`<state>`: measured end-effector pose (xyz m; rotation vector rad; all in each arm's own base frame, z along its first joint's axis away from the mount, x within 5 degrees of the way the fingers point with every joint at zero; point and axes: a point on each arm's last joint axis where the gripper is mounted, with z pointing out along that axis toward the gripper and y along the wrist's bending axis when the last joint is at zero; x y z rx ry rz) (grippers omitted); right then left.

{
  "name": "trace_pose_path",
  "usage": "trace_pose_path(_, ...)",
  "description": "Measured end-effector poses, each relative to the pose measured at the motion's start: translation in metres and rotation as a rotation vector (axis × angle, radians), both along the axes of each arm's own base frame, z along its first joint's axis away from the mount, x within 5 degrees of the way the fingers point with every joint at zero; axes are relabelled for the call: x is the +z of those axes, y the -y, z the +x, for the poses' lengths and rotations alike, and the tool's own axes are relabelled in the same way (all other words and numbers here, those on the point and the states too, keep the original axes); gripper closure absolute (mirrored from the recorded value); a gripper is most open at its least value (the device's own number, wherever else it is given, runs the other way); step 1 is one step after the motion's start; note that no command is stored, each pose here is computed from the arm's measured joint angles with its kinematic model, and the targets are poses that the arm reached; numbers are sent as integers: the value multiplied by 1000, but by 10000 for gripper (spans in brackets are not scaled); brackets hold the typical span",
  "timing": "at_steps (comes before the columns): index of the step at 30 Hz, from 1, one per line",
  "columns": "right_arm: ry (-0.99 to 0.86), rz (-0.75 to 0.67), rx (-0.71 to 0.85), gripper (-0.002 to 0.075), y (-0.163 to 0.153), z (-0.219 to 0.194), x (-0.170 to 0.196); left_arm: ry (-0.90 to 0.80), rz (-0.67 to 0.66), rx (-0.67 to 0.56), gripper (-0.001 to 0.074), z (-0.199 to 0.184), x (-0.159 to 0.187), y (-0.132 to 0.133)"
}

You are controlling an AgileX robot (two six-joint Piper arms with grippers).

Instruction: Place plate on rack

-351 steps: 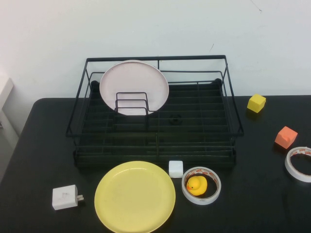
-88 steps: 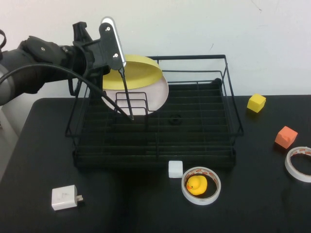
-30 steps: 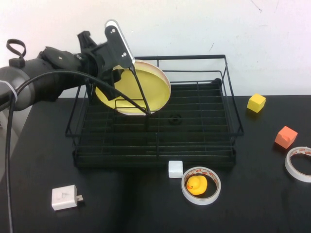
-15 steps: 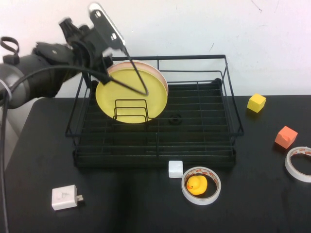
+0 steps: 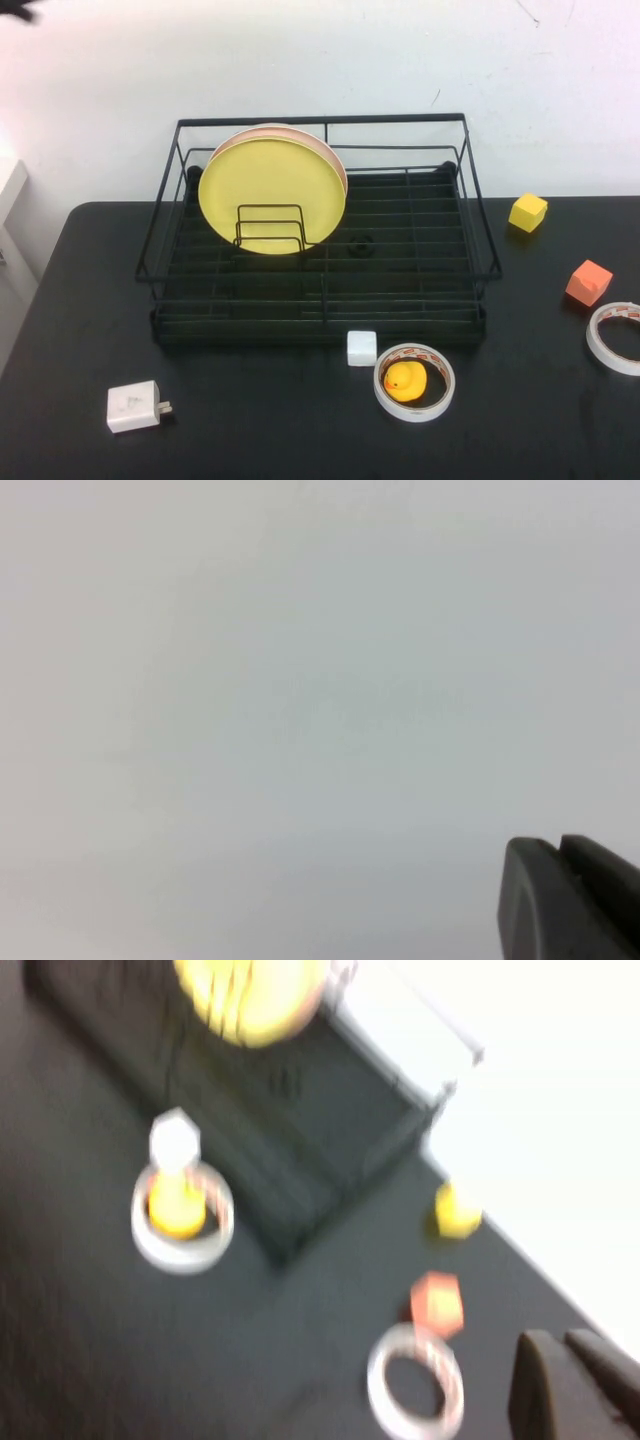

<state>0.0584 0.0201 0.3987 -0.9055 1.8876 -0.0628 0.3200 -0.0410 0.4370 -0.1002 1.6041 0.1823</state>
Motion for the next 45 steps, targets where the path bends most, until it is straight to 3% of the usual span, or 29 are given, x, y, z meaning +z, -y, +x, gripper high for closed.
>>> trace_pose_path(5, 72, 75, 19, 728, -1, -3, -30, 134, -166, -217, 735, -83, 17, 0)
trace_pose_path(9, 88, 108, 45, 728, -5, -2, -64, 192, -301, -385, 735, -145, 5, -1)
trace_pose_path(13, 70, 138, 71, 728, -10, -1, -99, 218, -291, -574, 735, -197, -23, 2)
trace_pose_path(17, 43, 159, 85, 728, -14, 0, -121, 234, -282, -598, 735, -230, -54, -4)
trace_pose_path(29, 21, 204, 94, 728, -18, 1, -130, 102, -293, -630, 735, -246, -138, -4)
trace_pose_path(45, 15, 214, 95, 728, -18, 1, -130, -93, -301, -606, 735, -243, -204, -3)
